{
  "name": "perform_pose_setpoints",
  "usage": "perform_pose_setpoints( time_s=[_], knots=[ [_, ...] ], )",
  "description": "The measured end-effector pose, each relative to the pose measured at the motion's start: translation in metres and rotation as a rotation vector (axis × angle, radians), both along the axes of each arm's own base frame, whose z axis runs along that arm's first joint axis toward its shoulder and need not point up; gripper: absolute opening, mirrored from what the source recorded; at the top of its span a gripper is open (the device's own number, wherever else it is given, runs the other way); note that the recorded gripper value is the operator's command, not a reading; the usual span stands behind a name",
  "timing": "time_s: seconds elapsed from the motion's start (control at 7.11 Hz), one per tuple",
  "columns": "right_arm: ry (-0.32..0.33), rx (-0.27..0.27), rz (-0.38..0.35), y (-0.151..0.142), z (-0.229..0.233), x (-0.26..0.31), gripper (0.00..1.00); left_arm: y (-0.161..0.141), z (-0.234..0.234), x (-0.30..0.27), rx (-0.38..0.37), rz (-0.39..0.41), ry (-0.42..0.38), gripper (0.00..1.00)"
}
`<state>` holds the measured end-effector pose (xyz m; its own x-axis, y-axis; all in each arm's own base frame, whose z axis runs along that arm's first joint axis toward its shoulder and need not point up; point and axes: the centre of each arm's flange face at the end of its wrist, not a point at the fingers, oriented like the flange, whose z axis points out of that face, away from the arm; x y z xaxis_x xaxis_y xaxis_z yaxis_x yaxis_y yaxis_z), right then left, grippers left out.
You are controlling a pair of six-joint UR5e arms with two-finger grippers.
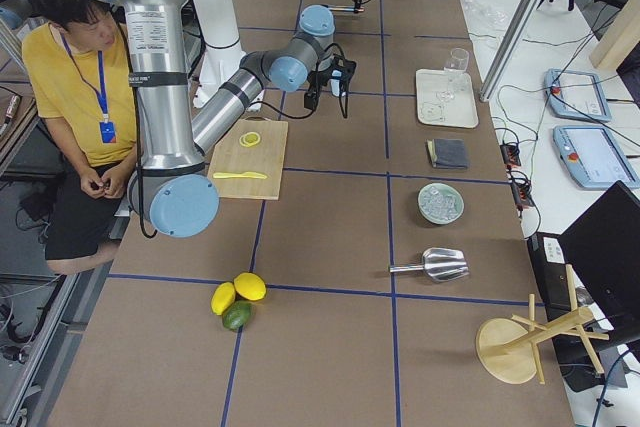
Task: Squeeze lemon into cup
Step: 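Lower the metal rod onto the table with the left gripper and release it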
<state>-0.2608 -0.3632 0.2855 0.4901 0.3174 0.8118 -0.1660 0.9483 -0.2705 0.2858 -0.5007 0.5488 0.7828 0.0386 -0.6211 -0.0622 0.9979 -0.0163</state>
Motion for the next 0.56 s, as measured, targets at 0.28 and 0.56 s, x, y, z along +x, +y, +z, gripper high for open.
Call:
perform_pose_setpoints(
  time_s=[0.28, 0.56],
  knots=[
    [-0.001, -0.005, 0.003, 0.0002, -0.0007, -0.0003, 1.00, 0.0001, 0.0027, 0.0018, -0.005, 0.002, -0.003, 0.00],
    [-0.002, -0.005, 0.004, 0.0002, -0.0011, 0.0002, 1.00, 0.0008, 0.0051, 0.0039, -0.007, 0.008, -0.005, 0.10]
  ],
)
